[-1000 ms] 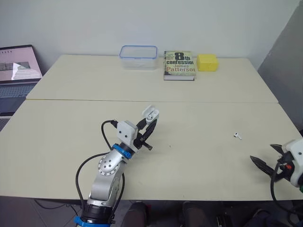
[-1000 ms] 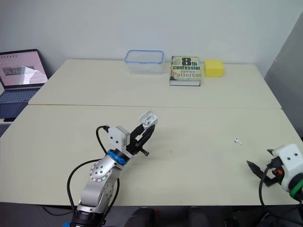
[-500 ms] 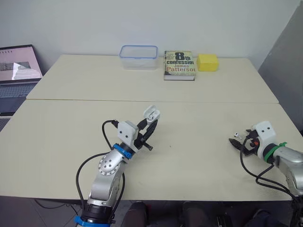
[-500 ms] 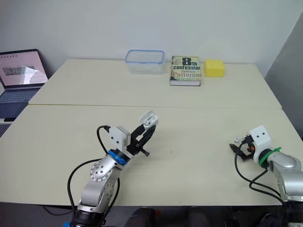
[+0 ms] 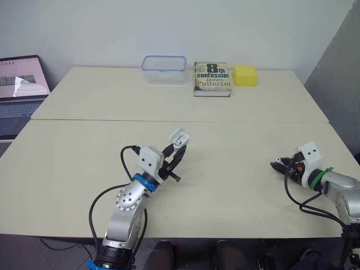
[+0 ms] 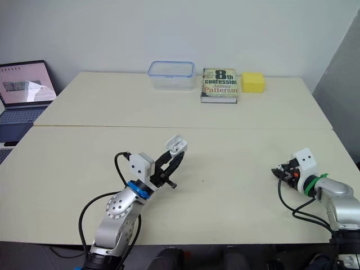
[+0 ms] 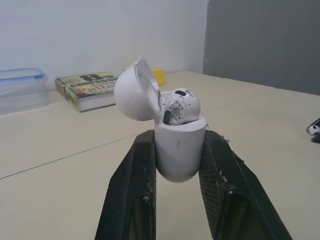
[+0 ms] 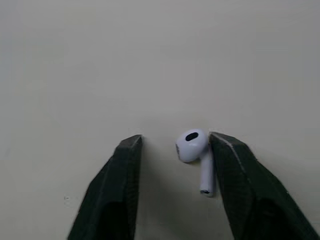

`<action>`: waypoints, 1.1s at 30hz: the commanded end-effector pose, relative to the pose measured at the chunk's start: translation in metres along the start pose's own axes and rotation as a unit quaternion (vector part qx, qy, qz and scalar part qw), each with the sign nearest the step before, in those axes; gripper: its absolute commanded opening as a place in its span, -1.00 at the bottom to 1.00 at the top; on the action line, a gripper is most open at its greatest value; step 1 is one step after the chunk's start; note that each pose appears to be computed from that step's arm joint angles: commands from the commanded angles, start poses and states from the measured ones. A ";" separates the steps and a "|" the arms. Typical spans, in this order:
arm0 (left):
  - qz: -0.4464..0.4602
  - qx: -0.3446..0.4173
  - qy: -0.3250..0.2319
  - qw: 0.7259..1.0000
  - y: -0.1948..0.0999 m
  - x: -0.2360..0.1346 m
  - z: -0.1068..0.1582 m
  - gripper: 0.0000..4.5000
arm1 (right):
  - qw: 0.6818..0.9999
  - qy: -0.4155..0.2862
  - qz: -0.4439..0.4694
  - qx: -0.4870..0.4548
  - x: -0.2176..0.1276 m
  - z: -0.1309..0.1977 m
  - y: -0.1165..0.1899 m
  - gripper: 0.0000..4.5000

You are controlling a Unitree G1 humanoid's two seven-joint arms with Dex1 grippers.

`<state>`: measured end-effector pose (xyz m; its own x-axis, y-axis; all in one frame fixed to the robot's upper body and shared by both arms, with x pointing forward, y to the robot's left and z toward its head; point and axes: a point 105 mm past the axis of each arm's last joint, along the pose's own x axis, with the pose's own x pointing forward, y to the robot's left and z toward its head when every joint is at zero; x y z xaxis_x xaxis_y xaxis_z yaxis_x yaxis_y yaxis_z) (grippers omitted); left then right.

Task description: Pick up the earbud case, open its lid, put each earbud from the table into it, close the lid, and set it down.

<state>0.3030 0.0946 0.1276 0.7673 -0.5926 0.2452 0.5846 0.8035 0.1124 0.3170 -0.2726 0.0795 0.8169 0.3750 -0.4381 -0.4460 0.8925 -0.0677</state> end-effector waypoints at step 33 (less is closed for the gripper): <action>0.003 0.012 -0.003 1.000 -0.010 -0.016 0.014 -0.64 | 0.853 0.244 0.303 -0.347 -0.075 -0.024 0.041 -0.83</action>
<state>0.2853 0.0985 0.1215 0.7871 -0.5817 0.2054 0.5732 0.8127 0.1050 0.2280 -0.2637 0.0860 0.1923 0.4487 -0.8728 -0.9779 0.1622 -0.1321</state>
